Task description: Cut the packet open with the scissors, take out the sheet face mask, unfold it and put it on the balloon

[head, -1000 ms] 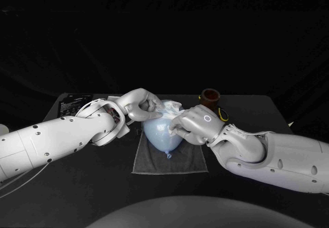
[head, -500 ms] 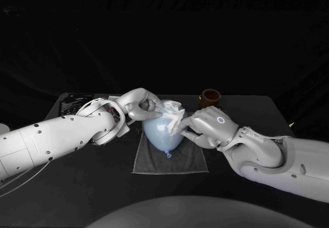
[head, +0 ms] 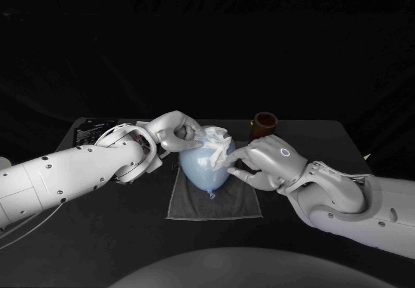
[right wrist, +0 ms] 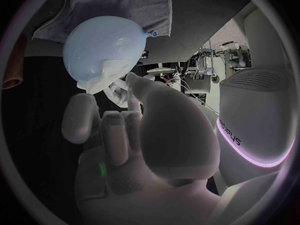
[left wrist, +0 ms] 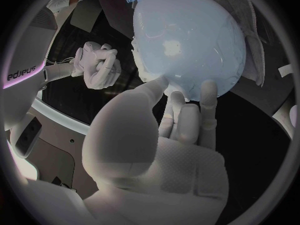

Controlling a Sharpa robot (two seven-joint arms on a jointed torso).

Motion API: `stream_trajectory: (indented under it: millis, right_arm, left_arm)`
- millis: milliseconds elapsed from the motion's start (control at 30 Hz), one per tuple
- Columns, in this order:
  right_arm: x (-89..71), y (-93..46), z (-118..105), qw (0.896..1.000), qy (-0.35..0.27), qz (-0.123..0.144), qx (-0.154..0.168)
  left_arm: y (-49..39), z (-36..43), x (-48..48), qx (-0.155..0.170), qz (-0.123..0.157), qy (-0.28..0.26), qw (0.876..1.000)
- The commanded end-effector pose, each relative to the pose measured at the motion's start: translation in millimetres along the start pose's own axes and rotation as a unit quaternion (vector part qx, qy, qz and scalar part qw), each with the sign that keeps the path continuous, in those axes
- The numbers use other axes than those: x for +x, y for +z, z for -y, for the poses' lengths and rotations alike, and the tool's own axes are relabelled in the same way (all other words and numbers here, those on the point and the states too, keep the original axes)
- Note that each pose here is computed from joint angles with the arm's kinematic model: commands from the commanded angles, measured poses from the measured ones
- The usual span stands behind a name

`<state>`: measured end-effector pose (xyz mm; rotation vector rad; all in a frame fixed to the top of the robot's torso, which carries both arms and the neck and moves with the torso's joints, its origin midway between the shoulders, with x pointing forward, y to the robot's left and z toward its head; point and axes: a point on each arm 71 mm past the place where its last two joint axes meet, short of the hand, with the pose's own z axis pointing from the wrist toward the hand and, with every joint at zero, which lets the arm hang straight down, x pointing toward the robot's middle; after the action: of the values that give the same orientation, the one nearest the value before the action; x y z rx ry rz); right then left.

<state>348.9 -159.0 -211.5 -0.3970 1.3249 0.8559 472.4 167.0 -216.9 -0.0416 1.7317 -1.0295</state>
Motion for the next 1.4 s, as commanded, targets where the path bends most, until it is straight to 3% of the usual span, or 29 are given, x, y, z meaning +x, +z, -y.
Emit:
stream_trajectory:
  millis: [33, 733, 1400]
  right_arm:
    - [-1.0, 3.7, 0.5, 1.000, 0.011, 0.020, 0.008]
    - [25.2, 36.1, 7.0, 0.999, -0.036, -0.019, 0.015]
    - [33.2, 42.3, 14.2, 0.996, -0.069, -0.060, 0.021]
  left_arm:
    - [-0.1, -1.6, 4.5, -0.008, -0.017, -0.004, 1.000]
    - [0.9, 0.4, 5.5, -0.006, -0.020, -0.007, 1.000]
    - [1.3, 1.4, 5.4, -0.006, -0.023, -0.007, 1.000]
